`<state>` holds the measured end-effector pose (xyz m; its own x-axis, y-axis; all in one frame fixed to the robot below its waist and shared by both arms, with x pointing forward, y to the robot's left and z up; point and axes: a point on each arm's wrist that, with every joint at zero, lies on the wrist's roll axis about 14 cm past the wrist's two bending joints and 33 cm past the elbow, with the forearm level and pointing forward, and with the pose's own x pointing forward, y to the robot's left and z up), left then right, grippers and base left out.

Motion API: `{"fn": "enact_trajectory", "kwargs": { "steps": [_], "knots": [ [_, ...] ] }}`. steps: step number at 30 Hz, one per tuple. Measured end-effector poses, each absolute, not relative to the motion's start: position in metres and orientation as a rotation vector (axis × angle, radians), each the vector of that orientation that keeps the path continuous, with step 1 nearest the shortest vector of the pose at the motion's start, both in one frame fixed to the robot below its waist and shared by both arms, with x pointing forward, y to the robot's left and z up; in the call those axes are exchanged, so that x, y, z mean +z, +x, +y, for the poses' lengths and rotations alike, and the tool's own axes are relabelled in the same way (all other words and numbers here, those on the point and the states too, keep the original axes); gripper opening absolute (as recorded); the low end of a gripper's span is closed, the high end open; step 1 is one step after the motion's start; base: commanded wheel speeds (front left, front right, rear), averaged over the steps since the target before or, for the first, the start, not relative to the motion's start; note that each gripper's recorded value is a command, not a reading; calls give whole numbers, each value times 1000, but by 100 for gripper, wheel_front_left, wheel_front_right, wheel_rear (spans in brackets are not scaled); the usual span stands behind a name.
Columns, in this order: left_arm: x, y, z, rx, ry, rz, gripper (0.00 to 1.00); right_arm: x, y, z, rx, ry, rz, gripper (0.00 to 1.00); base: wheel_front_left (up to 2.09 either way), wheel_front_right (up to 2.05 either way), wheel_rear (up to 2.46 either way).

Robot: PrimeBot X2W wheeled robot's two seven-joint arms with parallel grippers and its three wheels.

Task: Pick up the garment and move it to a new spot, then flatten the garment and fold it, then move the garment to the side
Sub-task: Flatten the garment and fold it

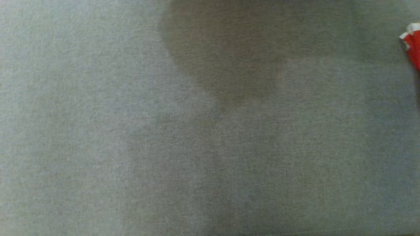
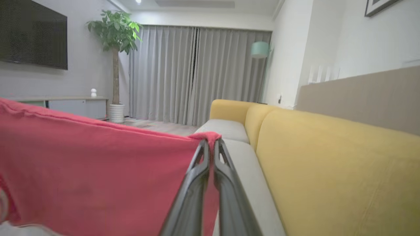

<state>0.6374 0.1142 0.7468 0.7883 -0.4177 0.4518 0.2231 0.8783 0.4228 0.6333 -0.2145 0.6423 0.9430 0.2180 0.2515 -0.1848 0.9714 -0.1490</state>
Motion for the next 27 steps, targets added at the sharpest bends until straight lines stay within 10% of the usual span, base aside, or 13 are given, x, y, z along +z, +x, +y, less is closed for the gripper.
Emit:
{"fn": "enact_trajectory", "kwargs": {
  "steps": [7,27],
  "knots": [
    [600,611,126,-393,342,-266,0,545,620,-214,210,-96,-53,0,0,0,0],
    [482,362,131,-387,144,74,0,443,439,-237,178,-8,240,0,0,0,0]
  ]
}}
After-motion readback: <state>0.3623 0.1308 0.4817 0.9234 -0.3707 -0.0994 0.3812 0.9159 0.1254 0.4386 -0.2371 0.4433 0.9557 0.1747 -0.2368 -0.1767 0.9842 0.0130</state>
